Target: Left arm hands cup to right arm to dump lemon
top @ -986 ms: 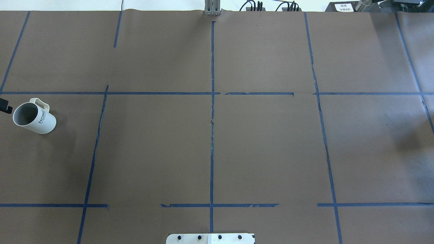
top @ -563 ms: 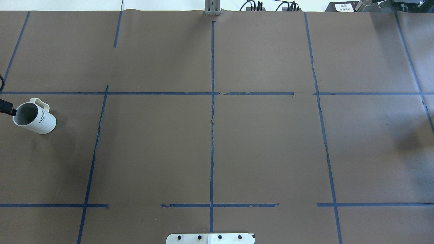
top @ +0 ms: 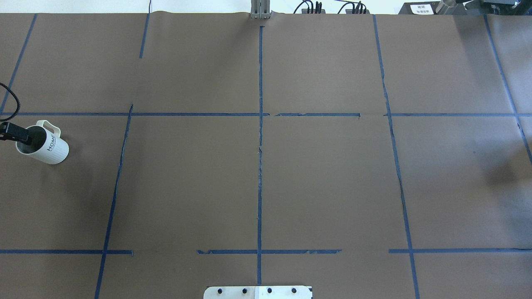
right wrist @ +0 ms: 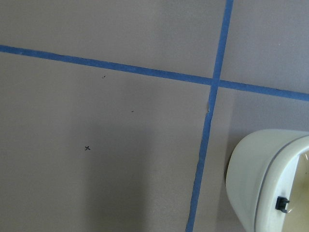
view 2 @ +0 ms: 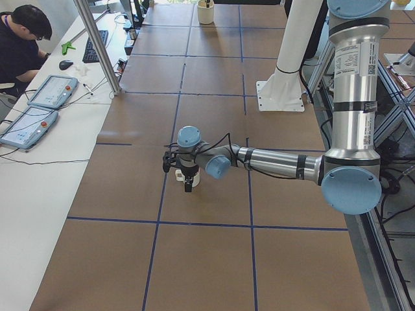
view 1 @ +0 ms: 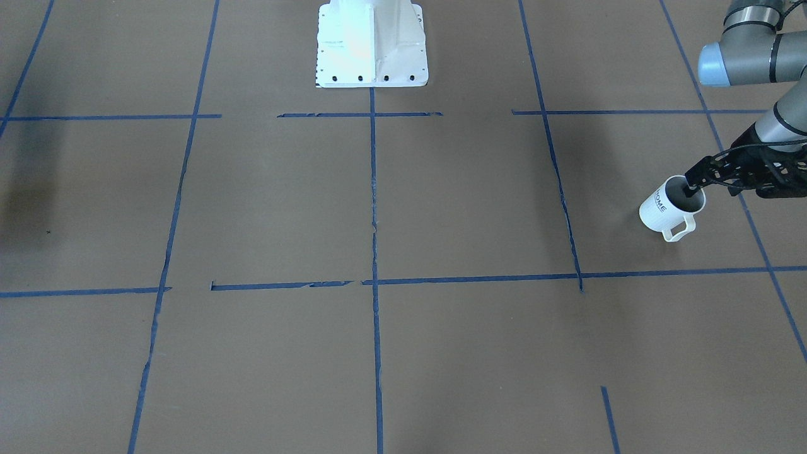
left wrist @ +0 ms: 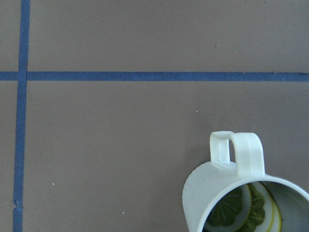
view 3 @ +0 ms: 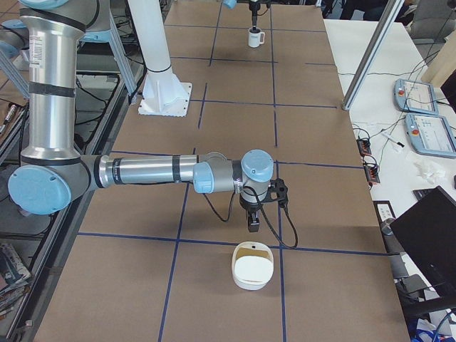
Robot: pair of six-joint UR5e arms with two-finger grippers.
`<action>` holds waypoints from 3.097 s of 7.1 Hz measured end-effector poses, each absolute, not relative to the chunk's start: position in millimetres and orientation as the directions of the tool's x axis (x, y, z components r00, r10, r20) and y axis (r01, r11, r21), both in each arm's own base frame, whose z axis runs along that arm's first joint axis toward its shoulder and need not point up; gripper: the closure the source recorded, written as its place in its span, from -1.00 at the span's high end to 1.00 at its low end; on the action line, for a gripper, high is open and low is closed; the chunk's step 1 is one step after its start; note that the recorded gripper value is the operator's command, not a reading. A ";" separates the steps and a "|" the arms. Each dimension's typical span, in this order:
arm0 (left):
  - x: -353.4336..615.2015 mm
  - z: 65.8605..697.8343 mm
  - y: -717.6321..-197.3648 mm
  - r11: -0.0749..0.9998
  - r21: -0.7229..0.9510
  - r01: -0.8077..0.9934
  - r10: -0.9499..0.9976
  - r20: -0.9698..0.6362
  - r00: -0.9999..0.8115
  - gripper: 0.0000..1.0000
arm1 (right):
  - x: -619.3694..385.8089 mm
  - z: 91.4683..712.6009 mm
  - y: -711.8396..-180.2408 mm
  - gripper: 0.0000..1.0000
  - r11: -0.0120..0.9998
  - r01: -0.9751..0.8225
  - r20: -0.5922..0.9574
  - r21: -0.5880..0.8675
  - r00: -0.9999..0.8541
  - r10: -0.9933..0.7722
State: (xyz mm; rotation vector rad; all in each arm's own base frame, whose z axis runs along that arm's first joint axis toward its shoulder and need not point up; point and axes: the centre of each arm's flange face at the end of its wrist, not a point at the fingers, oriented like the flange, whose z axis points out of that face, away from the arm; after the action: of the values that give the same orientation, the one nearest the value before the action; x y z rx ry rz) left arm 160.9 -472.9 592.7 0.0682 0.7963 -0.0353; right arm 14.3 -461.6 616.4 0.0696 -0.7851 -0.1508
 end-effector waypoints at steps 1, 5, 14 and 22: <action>162.8 590.4 -475.3 0.997 0.042 0.065 -0.015 -0.718 0.696 -0.52 | 14.3 616.5 -461.6 1.00 0.987 0.109 0.699 0.118 0.697 -0.161; 166.6 581.7 -480.7 0.996 0.021 0.092 -0.048 -0.728 0.684 -0.98 | 14.2 616.0 -461.6 1.00 0.987 0.109 0.699 0.118 0.697 -0.161; 180.3 438.4 -515.4 0.983 0.158 0.095 0.064 -0.777 0.626 -1.00 | -24.5 550.7 -500.0 0.99 0.881 0.140 0.630 0.452 0.650 -0.426; 266.7 251.8 -582.3 0.998 -0.008 0.070 -0.048 -0.807 0.589 -1.00 | -285.4 303.9 -597.4 1.00 0.750 0.128 0.568 0.649 0.574 -0.590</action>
State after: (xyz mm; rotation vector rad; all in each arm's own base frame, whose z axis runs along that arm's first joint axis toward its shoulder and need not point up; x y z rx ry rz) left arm 266.7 -582.3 251.8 0.0259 0.9390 -0.0685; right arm -285.4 -597.4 303.9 0.5965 -0.8643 -0.4506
